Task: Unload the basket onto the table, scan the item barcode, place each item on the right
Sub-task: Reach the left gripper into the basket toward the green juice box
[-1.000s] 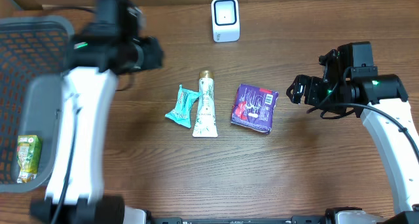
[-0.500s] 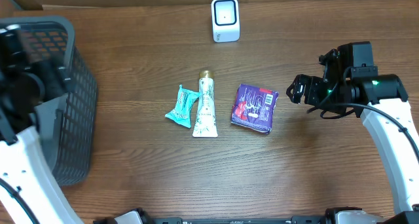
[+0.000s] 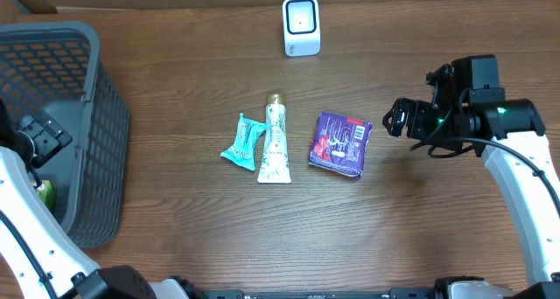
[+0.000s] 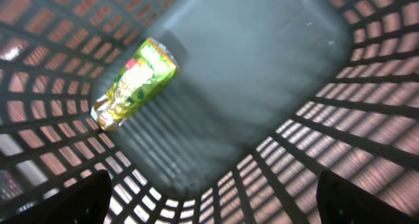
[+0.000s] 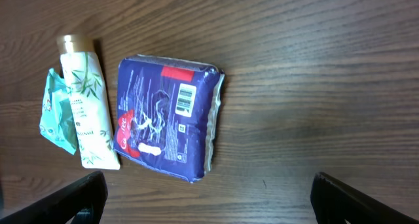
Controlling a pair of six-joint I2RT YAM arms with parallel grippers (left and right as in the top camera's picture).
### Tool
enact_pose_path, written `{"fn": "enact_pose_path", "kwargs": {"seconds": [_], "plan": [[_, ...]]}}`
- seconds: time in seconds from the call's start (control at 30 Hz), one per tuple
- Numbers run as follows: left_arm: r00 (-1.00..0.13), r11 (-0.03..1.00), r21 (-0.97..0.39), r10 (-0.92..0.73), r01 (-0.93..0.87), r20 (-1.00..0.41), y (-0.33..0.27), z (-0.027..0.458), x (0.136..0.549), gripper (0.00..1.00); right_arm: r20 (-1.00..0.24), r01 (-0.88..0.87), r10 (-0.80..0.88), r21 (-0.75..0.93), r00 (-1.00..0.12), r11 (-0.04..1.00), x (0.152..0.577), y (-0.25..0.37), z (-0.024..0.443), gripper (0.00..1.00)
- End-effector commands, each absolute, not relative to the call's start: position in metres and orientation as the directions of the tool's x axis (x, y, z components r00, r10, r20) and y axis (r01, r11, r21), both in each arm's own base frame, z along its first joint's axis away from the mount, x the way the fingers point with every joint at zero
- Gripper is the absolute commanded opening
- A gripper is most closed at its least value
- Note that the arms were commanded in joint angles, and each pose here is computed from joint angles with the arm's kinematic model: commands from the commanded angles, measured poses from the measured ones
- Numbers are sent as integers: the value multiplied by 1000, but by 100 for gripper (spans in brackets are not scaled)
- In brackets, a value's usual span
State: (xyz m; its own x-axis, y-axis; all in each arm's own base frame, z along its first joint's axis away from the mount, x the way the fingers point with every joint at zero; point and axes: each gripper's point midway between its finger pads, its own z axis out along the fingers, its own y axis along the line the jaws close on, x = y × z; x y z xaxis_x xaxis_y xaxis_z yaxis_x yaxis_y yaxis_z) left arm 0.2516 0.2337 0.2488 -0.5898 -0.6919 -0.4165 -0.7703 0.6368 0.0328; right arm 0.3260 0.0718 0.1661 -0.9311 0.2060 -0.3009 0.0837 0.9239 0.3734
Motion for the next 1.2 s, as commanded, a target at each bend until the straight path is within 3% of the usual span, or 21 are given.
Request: {"fn": "enact_pose_path", "kwargs": {"seconds": [0.0,0.2,0.5,0.8,1.0,1.17], "plan": [[-560,616,-19,-729,-788,-393,238,225,251,86,-284,83,201,378,-937,922,322,74,163,100],[-619,682,19,-651,-731,-440,253,185,266,88,-274,89,201,374,-941,923,320,74,162,100],[-826,865,197,-337,-461,-452,263,147,277,96,-297,79,202,378,-933,923,325,74,164,100],[-896,871,327,-236,-367,-377,274,122,259,97,-296,80,202,377,-934,923,325,74,164,100],[-882,852,333,-266,-404,-389,294,106,248,97,-295,80,202,377,-934,923,325,74,164,100],[-861,873,250,-296,-420,-414,298,93,249,96,-290,82,202,376,-935,923,324,74,164,100]]}}
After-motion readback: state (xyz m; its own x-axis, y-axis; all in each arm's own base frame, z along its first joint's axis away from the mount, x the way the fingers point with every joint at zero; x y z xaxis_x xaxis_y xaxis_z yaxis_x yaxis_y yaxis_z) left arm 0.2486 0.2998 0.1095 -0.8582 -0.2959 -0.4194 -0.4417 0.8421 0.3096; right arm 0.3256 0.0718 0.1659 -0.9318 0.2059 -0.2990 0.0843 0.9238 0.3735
